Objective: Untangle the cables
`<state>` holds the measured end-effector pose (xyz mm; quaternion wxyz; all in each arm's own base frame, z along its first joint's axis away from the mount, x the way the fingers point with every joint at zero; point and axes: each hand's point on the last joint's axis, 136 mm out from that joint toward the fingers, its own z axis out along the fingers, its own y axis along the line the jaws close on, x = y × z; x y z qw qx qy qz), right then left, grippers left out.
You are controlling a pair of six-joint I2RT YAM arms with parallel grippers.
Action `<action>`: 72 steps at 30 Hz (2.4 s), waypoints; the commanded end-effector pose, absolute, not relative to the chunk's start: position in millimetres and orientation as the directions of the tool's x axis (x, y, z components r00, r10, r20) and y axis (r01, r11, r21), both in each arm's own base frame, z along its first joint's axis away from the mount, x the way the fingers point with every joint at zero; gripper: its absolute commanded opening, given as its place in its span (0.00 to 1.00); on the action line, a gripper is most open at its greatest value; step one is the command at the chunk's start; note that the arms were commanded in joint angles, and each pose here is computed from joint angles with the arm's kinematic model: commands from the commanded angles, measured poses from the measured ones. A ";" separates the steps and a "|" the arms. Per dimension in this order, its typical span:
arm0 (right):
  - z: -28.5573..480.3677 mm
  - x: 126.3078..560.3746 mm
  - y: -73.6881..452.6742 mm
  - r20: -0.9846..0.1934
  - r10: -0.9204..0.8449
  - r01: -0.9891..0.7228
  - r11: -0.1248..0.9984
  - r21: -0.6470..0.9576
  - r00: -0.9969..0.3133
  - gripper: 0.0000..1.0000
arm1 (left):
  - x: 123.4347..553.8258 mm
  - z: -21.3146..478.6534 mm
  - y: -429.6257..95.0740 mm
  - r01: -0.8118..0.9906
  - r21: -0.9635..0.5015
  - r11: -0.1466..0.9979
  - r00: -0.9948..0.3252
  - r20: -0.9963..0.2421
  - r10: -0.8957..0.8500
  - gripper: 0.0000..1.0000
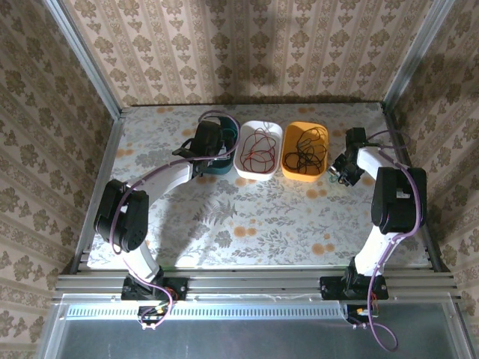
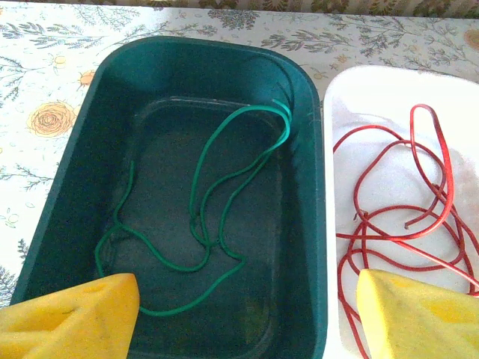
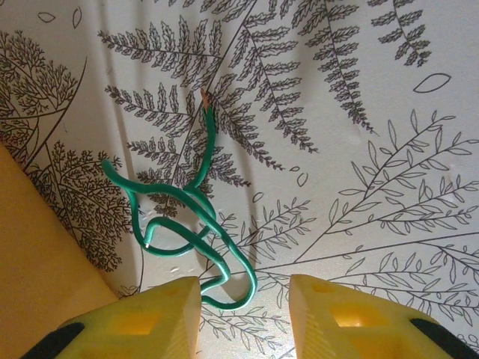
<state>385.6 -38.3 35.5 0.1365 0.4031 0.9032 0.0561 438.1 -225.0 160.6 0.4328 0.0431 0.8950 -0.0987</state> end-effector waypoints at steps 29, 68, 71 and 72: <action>62.2 353.2 -36.9 -0.335 0.730 0.719 0.671 0.184 -0.596 0.00 | 425.4 203.3 -288.5 0.483 -0.312 0.818 -0.549 -0.836 0.006 0.77; 232.5 364.5 157.0 -0.497 0.403 -0.148 0.644 0.751 -0.768 0.00 | 324.0 231.2 -444.8 0.874 -0.482 0.062 -0.482 -0.843 0.239 0.14; 227.1 361.8 152.8 -0.498 0.400 -0.127 0.668 0.733 -0.770 0.00 | 327.4 236.9 -443.5 0.879 -0.472 0.068 -0.474 -0.854 0.214 0.00; 224.5 361.5 148.9 -0.499 0.404 -0.112 0.681 0.723 -0.766 0.00 | 328.9 238.7 -441.9 0.880 -0.470 0.072 -0.474 -0.856 0.206 0.00</action>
